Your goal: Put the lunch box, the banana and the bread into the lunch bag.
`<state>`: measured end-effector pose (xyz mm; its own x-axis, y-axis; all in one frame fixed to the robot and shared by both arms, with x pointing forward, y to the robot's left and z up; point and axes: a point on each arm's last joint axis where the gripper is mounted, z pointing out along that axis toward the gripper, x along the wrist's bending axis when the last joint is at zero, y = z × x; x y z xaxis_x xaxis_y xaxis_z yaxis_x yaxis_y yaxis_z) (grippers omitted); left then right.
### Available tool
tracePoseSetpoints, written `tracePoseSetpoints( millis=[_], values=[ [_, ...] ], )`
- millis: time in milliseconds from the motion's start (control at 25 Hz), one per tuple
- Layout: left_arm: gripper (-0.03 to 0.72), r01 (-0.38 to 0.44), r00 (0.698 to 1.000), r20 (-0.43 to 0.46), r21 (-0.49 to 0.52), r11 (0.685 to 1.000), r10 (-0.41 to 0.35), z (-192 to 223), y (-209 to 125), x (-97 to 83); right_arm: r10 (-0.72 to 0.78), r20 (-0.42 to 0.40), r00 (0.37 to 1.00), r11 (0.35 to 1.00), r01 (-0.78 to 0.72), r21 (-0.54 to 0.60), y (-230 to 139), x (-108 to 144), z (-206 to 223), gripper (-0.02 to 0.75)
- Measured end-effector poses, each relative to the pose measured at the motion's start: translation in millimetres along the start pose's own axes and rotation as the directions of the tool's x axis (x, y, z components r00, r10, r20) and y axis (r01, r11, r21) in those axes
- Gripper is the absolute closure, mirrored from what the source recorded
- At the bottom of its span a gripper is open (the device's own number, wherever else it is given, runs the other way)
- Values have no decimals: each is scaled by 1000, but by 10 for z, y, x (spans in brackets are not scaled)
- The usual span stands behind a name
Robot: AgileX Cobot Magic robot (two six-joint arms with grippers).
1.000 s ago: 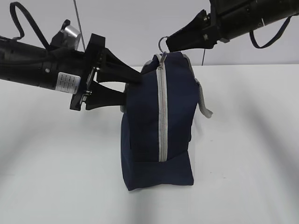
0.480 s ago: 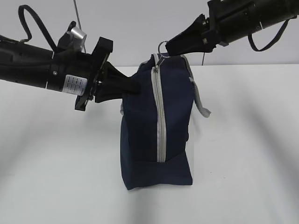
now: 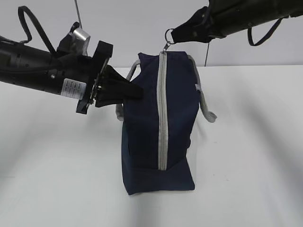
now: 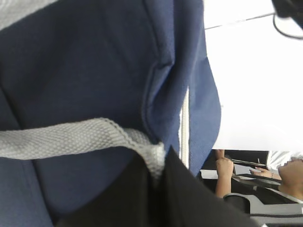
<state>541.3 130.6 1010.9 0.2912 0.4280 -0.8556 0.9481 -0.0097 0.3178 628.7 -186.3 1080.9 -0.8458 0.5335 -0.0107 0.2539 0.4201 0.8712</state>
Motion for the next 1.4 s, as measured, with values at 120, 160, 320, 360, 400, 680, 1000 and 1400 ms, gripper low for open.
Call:
tracePoseSetpoints(
  millis=[120,160,320,360,400,680,1000,1400],
  values=[
    [673,-8,1000,1,18,1000,8,0,-16,0,3,10,1000,1000,-3,-1,-13,-132,127,754],
    [673,-12,1000,2,28,1000,12,-1,-25,-1,-1,14,1000,1000,1,-5,-3,-179,165,754],
    [673,-26,1000,15,65,998,25,-3,-59,-12,8,19,1000,1000,-8,-17,-7,-390,371,754],
    [673,-31,999,22,74,997,30,-3,-68,-17,21,18,1000,1000,-21,-16,-32,-441,434,754],
    [673,-36,999,26,81,996,34,-4,-74,-21,32,18,999,999,-32,-17,-45,-496,495,754],
    [674,-42,998,40,105,994,38,-7,-95,-27,108,-43,993,994,-108,9,-255,-762,862,754],
    [657,-47,998,54,130,990,40,3,-116,-19,101,-95,990,995,-99,19,-242,-772,875,754],
    [140,49,997,51,74,996,-53,-273,5,111,71,-149,986,997,-68,26,-180,-735,830,754]
  ],
)
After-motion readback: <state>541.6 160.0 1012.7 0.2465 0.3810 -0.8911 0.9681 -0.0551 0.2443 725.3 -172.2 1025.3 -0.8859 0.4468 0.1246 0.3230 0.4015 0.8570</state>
